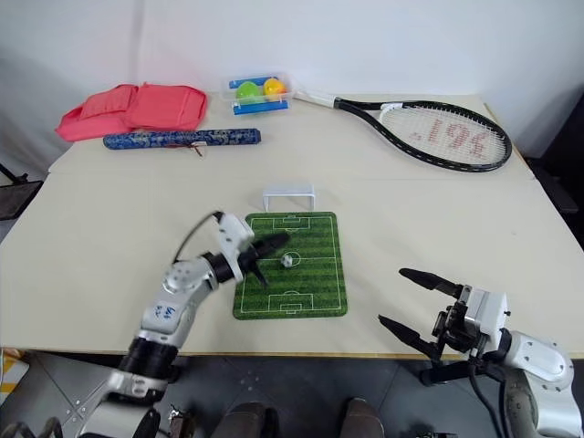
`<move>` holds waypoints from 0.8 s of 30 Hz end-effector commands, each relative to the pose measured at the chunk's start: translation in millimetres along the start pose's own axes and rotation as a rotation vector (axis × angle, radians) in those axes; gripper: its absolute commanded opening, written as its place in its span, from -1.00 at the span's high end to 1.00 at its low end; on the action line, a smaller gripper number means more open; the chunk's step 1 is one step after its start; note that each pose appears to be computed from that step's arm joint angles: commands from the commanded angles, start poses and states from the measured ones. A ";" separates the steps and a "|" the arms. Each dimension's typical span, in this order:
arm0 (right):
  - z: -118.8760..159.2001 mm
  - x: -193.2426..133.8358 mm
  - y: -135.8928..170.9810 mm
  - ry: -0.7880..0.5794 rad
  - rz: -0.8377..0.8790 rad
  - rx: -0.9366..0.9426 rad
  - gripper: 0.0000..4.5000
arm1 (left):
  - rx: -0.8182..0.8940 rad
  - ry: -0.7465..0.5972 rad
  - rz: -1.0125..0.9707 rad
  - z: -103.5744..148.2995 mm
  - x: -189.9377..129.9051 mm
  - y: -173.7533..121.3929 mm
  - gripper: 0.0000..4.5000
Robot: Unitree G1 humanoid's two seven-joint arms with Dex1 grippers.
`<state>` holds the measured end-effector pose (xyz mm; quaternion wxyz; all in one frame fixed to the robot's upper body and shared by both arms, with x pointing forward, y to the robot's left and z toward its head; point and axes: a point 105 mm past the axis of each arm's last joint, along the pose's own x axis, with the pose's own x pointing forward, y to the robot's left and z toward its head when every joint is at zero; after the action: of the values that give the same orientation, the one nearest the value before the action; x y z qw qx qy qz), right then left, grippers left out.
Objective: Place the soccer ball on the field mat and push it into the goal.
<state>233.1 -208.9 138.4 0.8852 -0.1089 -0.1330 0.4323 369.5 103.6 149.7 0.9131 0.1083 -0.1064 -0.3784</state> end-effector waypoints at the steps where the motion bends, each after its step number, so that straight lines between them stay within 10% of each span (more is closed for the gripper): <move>1: 14.3 5.7 -6.2 -0.041 -0.068 -0.047 -1.00 | 0.028 -0.115 -0.007 24.5 -11.6 18.0 0.98; 7: 22.5 15.4 -13.7 -0.100 -0.134 -0.020 -1.00 | 0.080 -0.099 -0.015 43.8 -71.2 55.5 0.98; 15: 20.8 20.8 -25.9 -0.114 -0.169 -0.031 -1.00 | 0.031 0.154 0.070 6.7 -160.3 61.7 0.98; 24: 18.0 29.5 -33.1 -0.145 -0.147 -0.032 -1.00 | 0.046 0.187 0.212 4.2 -181.9 60.1 0.98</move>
<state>270.7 -206.4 164.0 0.9073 -0.0797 -0.1921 0.3653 286.1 272.7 138.1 0.9496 0.1400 -0.0189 -0.2799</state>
